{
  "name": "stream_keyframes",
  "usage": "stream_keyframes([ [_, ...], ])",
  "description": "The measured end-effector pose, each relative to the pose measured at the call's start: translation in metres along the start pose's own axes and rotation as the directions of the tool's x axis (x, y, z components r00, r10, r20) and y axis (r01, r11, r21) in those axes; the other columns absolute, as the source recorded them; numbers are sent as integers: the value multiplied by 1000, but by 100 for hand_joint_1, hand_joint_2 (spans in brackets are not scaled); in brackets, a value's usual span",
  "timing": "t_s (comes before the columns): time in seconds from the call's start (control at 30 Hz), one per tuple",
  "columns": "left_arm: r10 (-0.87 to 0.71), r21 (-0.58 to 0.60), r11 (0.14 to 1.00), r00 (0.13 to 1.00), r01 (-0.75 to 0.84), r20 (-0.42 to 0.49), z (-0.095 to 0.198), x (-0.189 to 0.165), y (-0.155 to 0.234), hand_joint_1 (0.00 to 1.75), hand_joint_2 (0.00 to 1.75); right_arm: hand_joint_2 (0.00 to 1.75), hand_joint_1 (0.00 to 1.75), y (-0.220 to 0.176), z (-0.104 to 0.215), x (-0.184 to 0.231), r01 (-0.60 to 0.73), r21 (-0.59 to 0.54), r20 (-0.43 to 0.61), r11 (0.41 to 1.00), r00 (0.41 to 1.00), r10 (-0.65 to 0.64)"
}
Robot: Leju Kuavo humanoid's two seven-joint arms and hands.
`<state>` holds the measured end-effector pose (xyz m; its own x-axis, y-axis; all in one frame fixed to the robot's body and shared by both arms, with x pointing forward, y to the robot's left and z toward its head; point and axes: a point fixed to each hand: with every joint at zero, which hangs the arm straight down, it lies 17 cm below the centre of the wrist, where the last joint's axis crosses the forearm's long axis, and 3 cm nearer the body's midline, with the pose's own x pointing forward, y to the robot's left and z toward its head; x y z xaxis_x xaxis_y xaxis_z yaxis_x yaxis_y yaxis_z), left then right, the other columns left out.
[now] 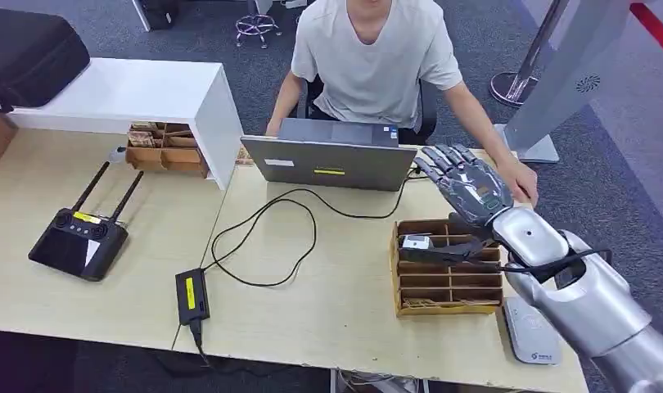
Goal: Pass the card to the sensor for recognition and then transmit it.
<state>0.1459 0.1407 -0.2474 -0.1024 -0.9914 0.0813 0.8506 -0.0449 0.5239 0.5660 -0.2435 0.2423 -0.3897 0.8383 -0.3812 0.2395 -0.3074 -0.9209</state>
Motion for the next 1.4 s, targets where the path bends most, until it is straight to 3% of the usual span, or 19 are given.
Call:
stream_keyframes([
  [0.77, -7, 4, 1000, 1000, 7, 5, 0, 2, 2, 0, 175, 175, 0, 10, -19, -2, -5, 126, 20, 992, 1000, 2],
  [1.4, -7, 4, 1000, 1000, 7, 5, 0, 2, 2, 0, 175, 175, 0, 18, -17, -6, -5, 145, 9, 989, 1000, 4],
])
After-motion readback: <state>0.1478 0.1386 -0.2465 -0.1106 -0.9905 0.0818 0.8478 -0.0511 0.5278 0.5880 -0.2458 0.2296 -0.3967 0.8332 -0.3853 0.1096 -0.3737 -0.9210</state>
